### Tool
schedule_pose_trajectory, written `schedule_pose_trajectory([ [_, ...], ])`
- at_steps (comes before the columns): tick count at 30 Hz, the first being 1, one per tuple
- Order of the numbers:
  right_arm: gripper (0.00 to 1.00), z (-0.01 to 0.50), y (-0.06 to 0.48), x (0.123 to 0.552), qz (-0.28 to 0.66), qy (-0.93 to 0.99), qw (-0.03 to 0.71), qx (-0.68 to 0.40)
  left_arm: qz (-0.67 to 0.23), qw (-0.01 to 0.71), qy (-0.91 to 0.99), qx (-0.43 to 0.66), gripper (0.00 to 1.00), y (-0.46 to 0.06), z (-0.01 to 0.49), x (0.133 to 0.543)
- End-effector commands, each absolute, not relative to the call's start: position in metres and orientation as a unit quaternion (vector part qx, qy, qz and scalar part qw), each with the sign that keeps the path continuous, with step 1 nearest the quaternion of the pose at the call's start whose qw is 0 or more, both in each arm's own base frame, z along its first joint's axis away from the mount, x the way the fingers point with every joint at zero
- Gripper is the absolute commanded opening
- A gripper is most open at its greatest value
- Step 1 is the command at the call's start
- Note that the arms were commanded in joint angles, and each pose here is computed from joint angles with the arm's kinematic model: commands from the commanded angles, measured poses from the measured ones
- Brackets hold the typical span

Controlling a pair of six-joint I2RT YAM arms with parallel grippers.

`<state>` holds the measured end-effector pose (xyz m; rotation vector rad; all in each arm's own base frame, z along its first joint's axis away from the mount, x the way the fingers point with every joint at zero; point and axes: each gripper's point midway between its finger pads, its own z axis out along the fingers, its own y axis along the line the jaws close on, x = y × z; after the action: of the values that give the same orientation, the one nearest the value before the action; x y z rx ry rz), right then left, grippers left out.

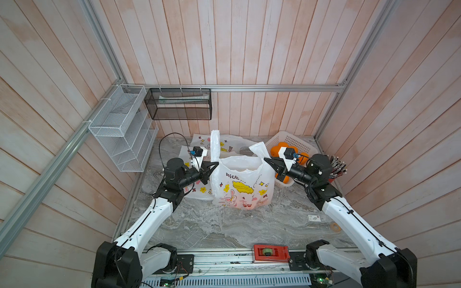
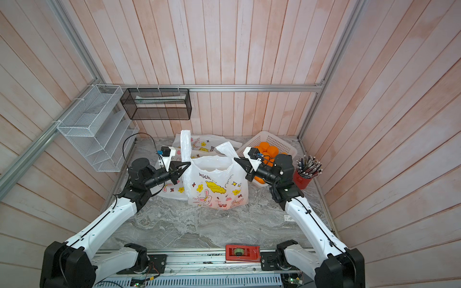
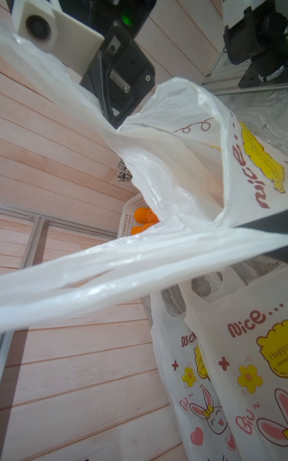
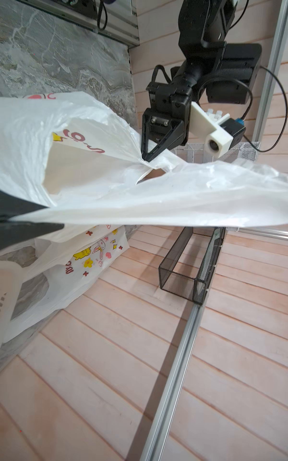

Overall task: Place the oranges into plastic bags & tie knots
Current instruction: Tie the plastic bag at the center of the board.

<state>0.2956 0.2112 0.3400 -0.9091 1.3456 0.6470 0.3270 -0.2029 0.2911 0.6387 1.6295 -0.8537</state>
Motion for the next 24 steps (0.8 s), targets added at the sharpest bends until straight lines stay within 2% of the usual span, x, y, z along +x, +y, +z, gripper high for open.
schedule_pose_trajectory([
  [1,0.00,0.338,0.188,0.306,0.249,0.625,0.656,-0.342,-0.337,0.572,0.706,0.245,0.00,-0.192,0.289,0.336],
  [7,0.00,0.343,0.158,0.305,0.248,0.630,0.677,-0.287,-0.321,0.579,0.720,0.209,0.00,-0.183,0.286,0.345],
  [12,0.00,0.346,0.162,0.291,0.266,0.609,0.681,-0.308,-0.321,0.580,0.718,0.212,0.00,-0.184,0.287,0.345],
  [24,0.00,0.333,0.202,0.271,0.279,0.580,0.641,-0.419,-0.281,0.573,0.676,0.369,0.00,-0.226,0.296,0.321],
])
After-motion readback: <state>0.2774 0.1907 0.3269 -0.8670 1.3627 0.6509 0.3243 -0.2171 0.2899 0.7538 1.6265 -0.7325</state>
